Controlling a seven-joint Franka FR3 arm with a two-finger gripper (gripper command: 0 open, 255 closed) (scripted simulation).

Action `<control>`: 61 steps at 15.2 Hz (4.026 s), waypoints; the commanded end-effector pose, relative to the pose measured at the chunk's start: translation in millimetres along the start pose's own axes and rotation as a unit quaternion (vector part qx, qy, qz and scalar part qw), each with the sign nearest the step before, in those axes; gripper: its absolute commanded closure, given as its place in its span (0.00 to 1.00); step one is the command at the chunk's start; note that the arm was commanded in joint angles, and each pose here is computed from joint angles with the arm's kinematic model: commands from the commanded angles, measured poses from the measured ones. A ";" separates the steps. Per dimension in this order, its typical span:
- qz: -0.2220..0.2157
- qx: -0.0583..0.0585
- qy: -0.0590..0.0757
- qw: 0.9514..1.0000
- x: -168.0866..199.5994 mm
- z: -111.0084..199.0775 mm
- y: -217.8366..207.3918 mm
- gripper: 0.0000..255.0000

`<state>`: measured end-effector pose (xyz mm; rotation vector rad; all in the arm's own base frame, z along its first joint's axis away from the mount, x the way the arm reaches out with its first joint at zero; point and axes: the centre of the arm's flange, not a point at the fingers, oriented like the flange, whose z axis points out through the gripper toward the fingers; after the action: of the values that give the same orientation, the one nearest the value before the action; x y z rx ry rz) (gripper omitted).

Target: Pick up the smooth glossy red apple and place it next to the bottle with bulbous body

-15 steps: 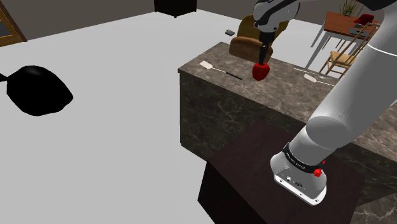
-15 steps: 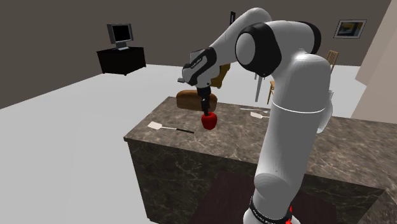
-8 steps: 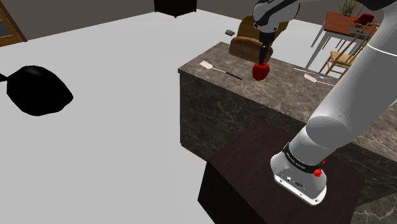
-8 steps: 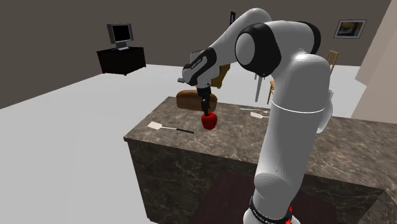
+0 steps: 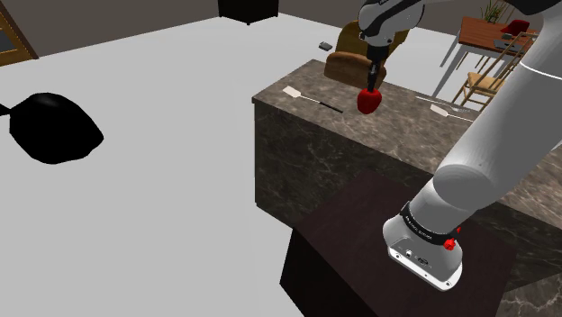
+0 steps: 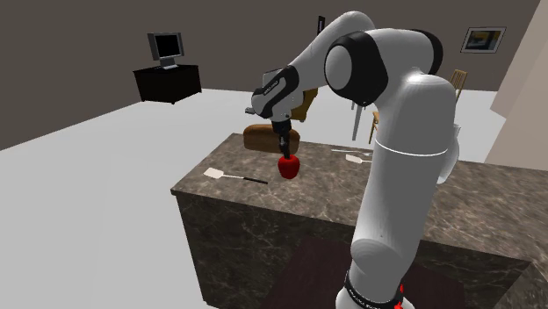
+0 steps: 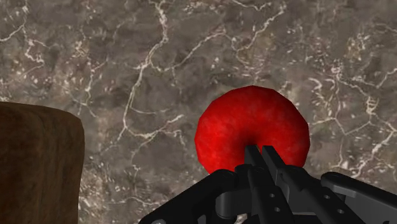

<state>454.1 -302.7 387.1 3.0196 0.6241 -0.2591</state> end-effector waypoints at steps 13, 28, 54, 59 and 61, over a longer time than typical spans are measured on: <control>0.000 0.000 0.000 1.000 -10.0 -57.1 0.7 1.00; 0.000 0.000 0.000 1.000 -23.7 -135.1 1.7 1.00; 0.000 0.000 0.000 1.000 -47.5 -270.3 3.4 1.00; 0.000 0.000 0.000 1.000 -52.0 -296.3 3.7 1.00; 0.000 0.000 0.000 1.000 -53.8 -306.7 3.9 1.00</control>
<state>454.8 -303.5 694.2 3.0195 0.6242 -0.2589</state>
